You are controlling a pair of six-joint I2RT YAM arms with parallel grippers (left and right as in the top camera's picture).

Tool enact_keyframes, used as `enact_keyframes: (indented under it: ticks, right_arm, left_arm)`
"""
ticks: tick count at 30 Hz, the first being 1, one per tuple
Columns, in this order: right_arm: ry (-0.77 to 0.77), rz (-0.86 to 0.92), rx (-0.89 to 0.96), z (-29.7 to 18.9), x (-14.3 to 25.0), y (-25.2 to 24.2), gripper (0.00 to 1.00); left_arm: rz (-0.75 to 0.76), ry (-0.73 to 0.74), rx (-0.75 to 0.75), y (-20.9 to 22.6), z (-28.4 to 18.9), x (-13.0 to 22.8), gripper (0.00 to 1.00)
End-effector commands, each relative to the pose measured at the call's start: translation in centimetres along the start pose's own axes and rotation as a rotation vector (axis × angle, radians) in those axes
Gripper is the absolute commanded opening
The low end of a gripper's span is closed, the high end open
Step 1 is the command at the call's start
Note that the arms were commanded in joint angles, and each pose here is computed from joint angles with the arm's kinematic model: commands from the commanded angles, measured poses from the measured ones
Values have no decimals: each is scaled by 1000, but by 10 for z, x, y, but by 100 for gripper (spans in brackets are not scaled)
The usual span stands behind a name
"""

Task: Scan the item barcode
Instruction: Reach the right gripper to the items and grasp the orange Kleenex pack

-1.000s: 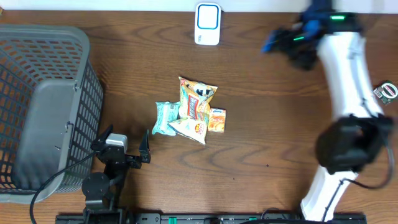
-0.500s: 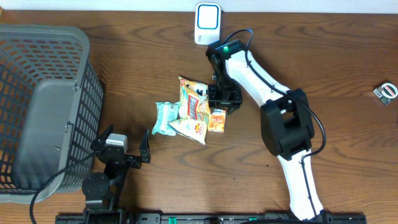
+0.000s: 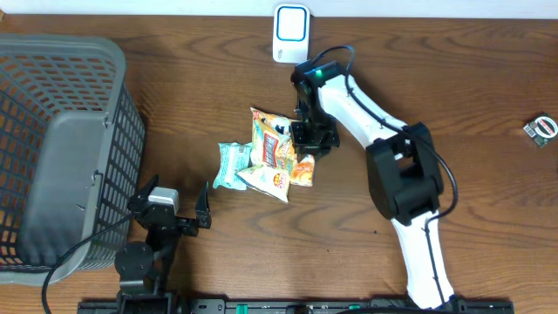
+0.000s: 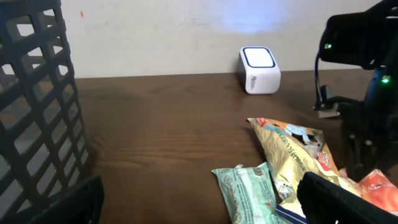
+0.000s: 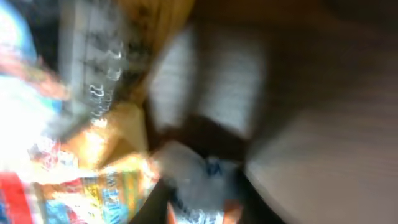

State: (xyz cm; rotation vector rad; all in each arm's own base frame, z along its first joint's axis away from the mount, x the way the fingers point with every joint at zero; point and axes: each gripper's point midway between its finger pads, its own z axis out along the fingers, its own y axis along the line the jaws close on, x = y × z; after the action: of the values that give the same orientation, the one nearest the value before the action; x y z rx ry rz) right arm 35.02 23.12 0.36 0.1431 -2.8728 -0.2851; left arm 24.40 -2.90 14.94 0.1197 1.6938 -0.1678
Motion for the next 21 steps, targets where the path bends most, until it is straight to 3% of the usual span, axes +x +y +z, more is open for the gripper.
enact_keyframes:
  ticks: [1, 7, 9, 11, 15, 18, 21]
  right_arm:
    - [121, 29, 102, 57, 23, -38, 1]
    - [116, -3, -15, 50, 18, -37, 1]
    - [79, -148, -195, 30, 9, -17, 1]
    - [0, -441, -460, -2, 7, 11, 1]
    - [-210, -859, -761, -46, 14, 30, 1]
    - [-330, -1014, -839, -58, 15, 33, 1]
    - [-406, -1033, -926, -77, 16, 41, 1]
  left_arm:
    - [-16, 46, 0, 1, 1, 16, 98]
    - [-16, 46, 0, 1, 1, 16, 98]
    - [-16, 46, 0, 1, 1, 16, 98]
    - [-16, 46, 0, 1, 1, 16, 98]
    - [-16, 46, 0, 1, 1, 16, 98]
    - [-16, 46, 0, 1, 1, 16, 98]
    - [-16, 46, 0, 1, 1, 16, 98]
